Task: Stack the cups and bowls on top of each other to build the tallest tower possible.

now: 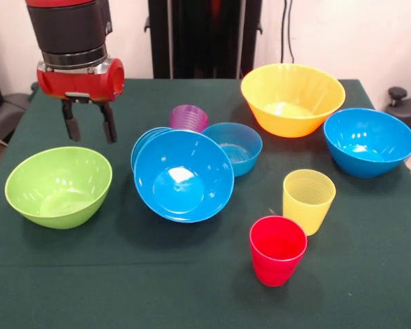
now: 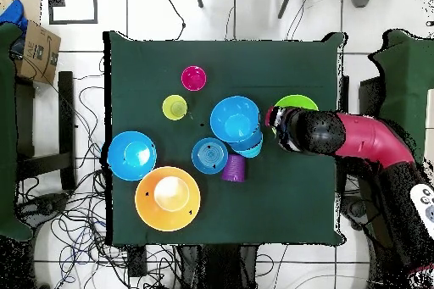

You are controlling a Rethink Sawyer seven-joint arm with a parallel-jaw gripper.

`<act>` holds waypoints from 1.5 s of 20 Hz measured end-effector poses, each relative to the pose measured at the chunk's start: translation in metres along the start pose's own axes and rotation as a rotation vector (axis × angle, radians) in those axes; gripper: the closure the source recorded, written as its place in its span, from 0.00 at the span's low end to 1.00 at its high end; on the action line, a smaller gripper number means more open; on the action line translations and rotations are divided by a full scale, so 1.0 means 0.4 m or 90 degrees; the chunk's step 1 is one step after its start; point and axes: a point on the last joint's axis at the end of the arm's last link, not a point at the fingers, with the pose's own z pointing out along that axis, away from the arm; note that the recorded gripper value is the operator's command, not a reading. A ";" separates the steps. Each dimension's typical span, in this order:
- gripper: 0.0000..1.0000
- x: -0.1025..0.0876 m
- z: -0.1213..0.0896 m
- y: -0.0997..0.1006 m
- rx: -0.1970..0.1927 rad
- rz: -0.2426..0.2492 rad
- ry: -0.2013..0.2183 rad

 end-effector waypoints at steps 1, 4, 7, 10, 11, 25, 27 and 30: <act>0.00 0.000 0.000 0.000 0.000 0.000 0.000; 0.00 0.000 0.000 0.000 0.000 0.000 0.000; 0.00 0.000 0.000 0.003 0.000 -0.001 0.000; 0.00 0.003 0.004 0.014 0.002 -0.006 0.002; 0.00 0.004 0.004 0.017 0.002 -0.007 0.003; 0.00 0.064 0.080 0.157 0.032 -0.069 0.014; 0.00 0.077 0.099 0.172 0.034 -0.076 0.013; 0.00 0.100 0.132 0.188 0.039 -0.085 0.013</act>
